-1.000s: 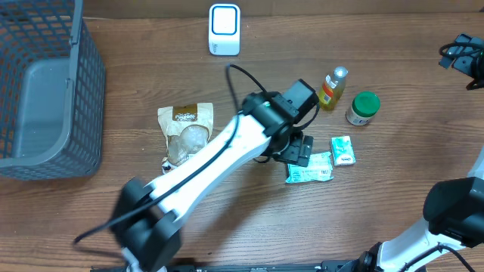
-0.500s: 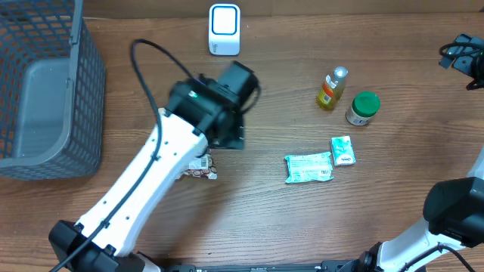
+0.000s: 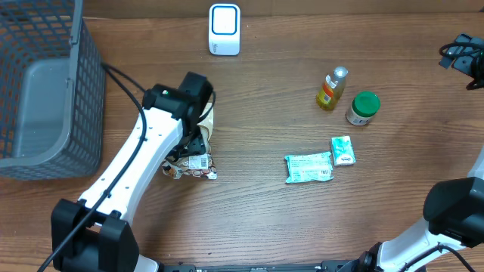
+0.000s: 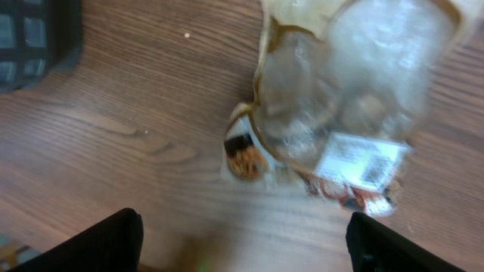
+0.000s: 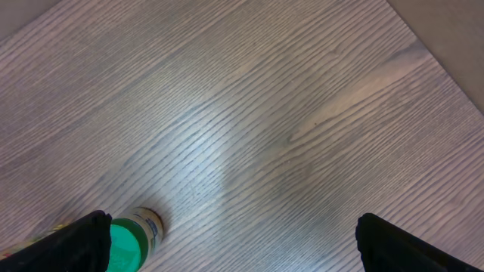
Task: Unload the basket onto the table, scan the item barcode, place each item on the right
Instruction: 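Lower the left gripper and close it on the bread bag top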
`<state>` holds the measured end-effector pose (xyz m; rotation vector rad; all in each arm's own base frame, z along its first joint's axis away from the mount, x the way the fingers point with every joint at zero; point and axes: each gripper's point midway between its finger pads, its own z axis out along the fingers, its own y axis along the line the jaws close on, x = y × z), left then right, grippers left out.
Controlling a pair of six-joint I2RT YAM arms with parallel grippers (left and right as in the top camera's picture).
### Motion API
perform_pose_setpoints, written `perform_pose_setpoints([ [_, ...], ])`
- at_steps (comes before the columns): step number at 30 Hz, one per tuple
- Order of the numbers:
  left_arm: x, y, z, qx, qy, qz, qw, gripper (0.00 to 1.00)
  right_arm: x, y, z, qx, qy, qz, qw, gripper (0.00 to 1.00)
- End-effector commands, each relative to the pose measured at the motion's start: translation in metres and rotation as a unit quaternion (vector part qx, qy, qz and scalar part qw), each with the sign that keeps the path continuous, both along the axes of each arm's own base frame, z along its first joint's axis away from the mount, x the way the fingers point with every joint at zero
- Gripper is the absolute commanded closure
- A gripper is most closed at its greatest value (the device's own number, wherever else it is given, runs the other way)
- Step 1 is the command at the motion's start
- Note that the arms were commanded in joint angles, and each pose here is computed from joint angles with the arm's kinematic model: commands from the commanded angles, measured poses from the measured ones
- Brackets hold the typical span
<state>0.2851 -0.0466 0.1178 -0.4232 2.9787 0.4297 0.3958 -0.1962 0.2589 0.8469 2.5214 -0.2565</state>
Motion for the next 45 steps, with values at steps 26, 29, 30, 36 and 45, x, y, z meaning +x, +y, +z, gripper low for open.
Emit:
perform_pose_setpoints([
  [26,0.024,0.003,-0.076,-0.202,-0.031,0.018,0.979,0.11,0.0,-0.002,0.006,-0.006,-0.009,-0.004,1.0,0.0],
  [29,0.015,-0.008,-0.078,-0.234,-0.014,0.018,0.972,0.12,0.0,-0.002,0.006,-0.006,-0.009,-0.004,1.0,0.0],
  [30,0.012,-0.013,-0.078,-0.25,-0.007,0.017,0.968,0.12,0.0,-0.002,0.006,-0.006,-0.009,-0.004,1.0,0.0],
  [36,0.004,-0.042,-0.072,-0.318,0.012,0.007,0.948,0.12,0.0,-0.002,0.006,-0.006,-0.009,-0.004,1.0,0.0],
  [45,-0.003,-0.068,-0.069,-0.333,0.024,-0.033,0.942,0.08,0.0,-0.002,0.006,-0.006,-0.009,-0.004,1.0,0.0],
])
